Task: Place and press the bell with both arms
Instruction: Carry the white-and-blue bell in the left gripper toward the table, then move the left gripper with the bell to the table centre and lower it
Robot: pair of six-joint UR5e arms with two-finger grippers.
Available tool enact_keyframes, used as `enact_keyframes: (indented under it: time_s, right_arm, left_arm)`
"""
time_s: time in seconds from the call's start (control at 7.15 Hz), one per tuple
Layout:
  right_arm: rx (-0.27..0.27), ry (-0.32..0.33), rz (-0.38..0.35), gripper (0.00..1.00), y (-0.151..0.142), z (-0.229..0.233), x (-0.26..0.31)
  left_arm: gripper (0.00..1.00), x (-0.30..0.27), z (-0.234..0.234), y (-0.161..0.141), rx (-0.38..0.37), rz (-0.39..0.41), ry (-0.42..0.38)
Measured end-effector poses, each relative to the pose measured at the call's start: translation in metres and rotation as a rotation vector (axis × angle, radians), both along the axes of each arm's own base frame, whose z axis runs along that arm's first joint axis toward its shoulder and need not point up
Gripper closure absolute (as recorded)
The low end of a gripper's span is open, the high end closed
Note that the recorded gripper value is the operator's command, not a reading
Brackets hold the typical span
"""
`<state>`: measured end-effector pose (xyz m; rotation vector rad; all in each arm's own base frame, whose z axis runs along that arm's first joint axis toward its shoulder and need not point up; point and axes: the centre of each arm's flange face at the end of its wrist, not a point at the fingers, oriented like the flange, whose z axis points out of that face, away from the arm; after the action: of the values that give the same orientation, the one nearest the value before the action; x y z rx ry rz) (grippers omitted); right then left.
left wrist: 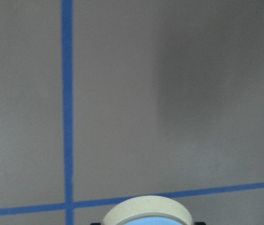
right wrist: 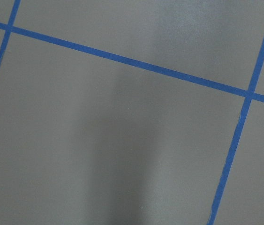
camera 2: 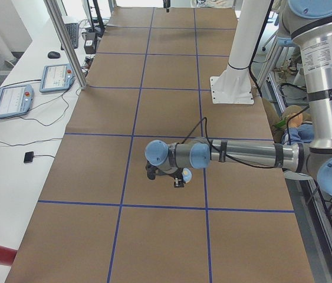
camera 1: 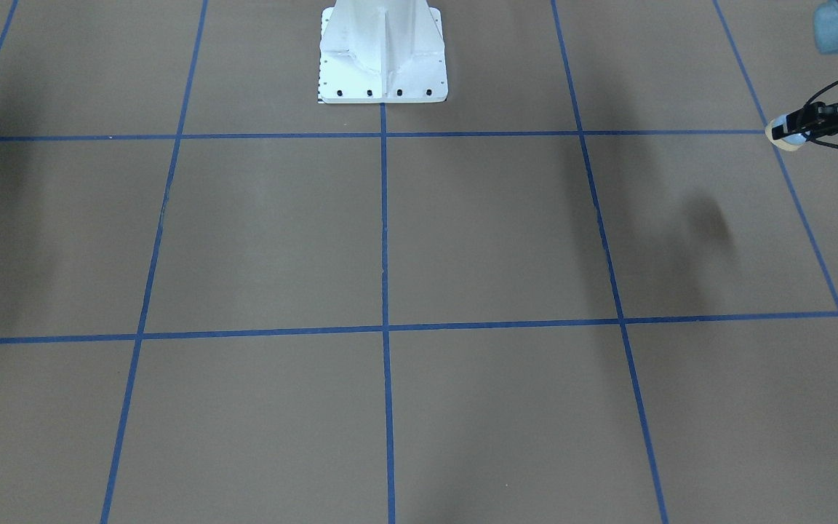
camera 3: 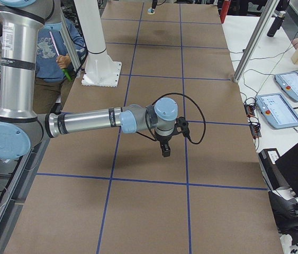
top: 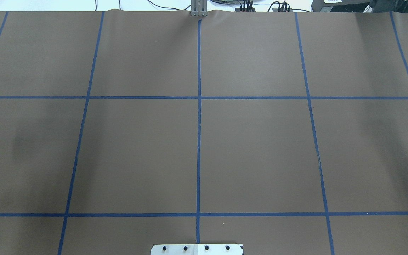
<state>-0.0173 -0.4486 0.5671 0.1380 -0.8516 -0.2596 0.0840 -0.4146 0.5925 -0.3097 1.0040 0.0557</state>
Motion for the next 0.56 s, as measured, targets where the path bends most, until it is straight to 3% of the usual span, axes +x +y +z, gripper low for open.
enact_keyframes:
  time_s: [0.28,0.56]
  right_arm:
    - [0.003,-0.003,-0.001,0.0,0.001,-0.002,0.0]
    - [0.018,-0.003,-0.002,0.0,0.0,-0.007,0.0]
  left_arm:
    - [1.0,0.084,-0.112,-0.059,-0.039,-0.026,-0.006]
    - [1.0,0.202,-0.219,-0.094,-0.083,0.008,-0.003]
